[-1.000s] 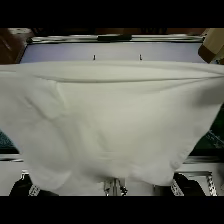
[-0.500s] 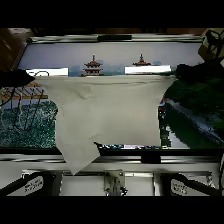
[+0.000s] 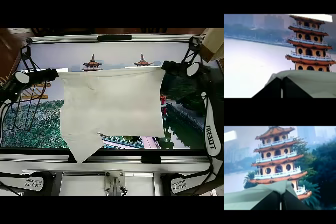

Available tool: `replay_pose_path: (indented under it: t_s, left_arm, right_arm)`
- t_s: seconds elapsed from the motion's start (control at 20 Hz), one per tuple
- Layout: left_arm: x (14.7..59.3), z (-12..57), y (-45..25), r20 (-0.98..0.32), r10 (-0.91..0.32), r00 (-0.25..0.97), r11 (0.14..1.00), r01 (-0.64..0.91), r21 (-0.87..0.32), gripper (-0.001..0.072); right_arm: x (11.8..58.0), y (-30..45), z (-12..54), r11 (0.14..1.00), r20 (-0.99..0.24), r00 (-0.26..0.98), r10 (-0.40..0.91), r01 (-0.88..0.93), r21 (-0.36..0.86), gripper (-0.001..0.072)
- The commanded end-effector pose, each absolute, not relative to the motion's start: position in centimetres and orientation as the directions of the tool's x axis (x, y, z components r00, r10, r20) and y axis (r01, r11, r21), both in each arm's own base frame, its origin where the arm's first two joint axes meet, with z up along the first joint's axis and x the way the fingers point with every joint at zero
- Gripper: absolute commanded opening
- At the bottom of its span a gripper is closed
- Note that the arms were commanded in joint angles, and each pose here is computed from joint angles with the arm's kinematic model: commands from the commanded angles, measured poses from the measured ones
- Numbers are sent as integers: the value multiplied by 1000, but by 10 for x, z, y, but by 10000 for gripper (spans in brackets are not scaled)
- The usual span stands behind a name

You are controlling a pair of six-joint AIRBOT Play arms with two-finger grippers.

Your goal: Fold the shirts.

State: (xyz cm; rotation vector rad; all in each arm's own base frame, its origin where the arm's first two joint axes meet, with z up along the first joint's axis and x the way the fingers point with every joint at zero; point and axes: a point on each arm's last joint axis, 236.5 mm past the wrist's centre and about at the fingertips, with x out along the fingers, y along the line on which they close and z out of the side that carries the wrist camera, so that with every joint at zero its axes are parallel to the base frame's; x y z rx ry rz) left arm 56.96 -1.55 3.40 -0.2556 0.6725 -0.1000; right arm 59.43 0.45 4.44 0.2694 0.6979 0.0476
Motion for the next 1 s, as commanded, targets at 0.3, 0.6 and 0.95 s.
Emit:
replay_pose_path:
  t_s: [0.3, 0.6, 0.95]
  left_arm:
    - [471, -23, -20, -862, -329, 385, 944, 99, -316, 37]
    - [408, -74, -34, -897, -408, 169, 910, -1, -414, 37]
    - [391, -54, -34, -885, -458, 85, 885, -56, -463, 715]
  right_arm:
    - [511, 5, -9, 987, -888, 432, 155, -23, 161, 64]
    - [465, 19, -53, 977, -951, 242, 191, 48, 209, 64]
    - [442, 13, -25, 986, -964, 211, 159, 10, 165, 532]
